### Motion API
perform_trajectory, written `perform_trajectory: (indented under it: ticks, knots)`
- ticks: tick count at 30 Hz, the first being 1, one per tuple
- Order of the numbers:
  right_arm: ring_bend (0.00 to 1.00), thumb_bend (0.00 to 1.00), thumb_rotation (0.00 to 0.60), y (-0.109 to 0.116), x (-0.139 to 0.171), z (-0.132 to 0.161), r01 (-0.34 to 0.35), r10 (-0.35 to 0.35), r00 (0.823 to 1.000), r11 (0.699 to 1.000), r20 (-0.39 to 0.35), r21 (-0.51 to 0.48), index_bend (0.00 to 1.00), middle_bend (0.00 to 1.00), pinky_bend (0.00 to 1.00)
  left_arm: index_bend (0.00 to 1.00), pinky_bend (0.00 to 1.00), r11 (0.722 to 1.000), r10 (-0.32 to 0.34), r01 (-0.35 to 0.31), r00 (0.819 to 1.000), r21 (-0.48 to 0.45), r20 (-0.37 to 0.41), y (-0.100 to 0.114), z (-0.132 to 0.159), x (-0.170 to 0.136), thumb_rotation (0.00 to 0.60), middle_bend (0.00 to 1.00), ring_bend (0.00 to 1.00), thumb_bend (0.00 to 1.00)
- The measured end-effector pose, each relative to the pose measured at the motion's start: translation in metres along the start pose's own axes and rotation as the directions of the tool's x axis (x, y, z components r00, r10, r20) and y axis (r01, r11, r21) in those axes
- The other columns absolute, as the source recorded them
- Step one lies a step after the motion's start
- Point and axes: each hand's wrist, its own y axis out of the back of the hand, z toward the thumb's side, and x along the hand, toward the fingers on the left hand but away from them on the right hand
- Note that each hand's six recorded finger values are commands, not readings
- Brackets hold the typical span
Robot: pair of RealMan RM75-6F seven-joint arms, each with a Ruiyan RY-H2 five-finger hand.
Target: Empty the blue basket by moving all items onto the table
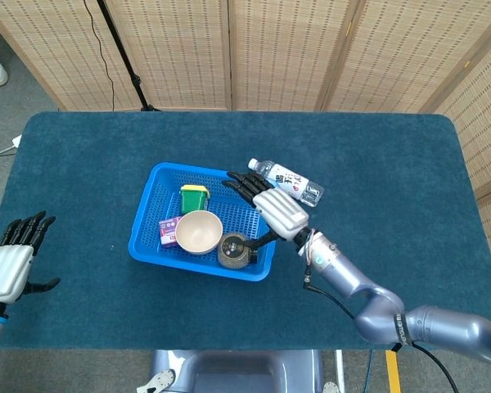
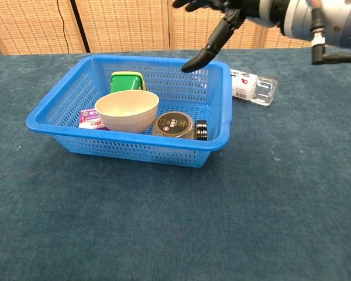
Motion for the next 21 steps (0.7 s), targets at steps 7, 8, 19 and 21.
perform_trajectory:
  ticks: [7, 8, 19, 21]
  knots:
    - [0.03, 0.0, 0.6, -0.038, -0.024, 0.007, -0.051, 0.052, 0.998, 0.998, -0.019, 0.039, 0.16, 0.1, 0.07, 0.0, 0.0, 1.0, 0.0, 0.0, 1.0, -0.011, -0.006, 0.002, -0.003, 0.001, 0.6, 0.0, 0.0, 0.06]
    - [0.04, 0.0, 0.6, -0.042, -0.028, 0.006, -0.055, 0.055, 0.998, 0.997, -0.018, 0.048, 0.17, 0.11, 0.07, 0.0, 0.0, 1.0, -0.002, 0.001, 1.0, -0.012, -0.007, 0.002, -0.004, 0.001, 0.6, 0.0, 0.0, 0.06]
    - [0.1, 0.08, 0.6, -0.093, -0.043, 0.003, -0.143, 0.146, 0.989, 0.981, -0.017, 0.128, 0.25, 0.18, 0.1, 0.0, 0.0, 1.0, -0.011, 0.011, 1.0, -0.015, -0.021, 0.001, -0.008, 0.006, 0.6, 0.0, 0.0, 0.06]
    - [0.11, 0.11, 0.6, -0.098, -0.042, 0.005, -0.149, 0.153, 0.988, 0.98, -0.021, 0.13, 0.26, 0.19, 0.12, 0.0, 0.0, 1.0, -0.012, 0.012, 1.0, -0.015, -0.021, 0.001, -0.008, 0.006, 0.6, 0.0, 0.0, 0.06]
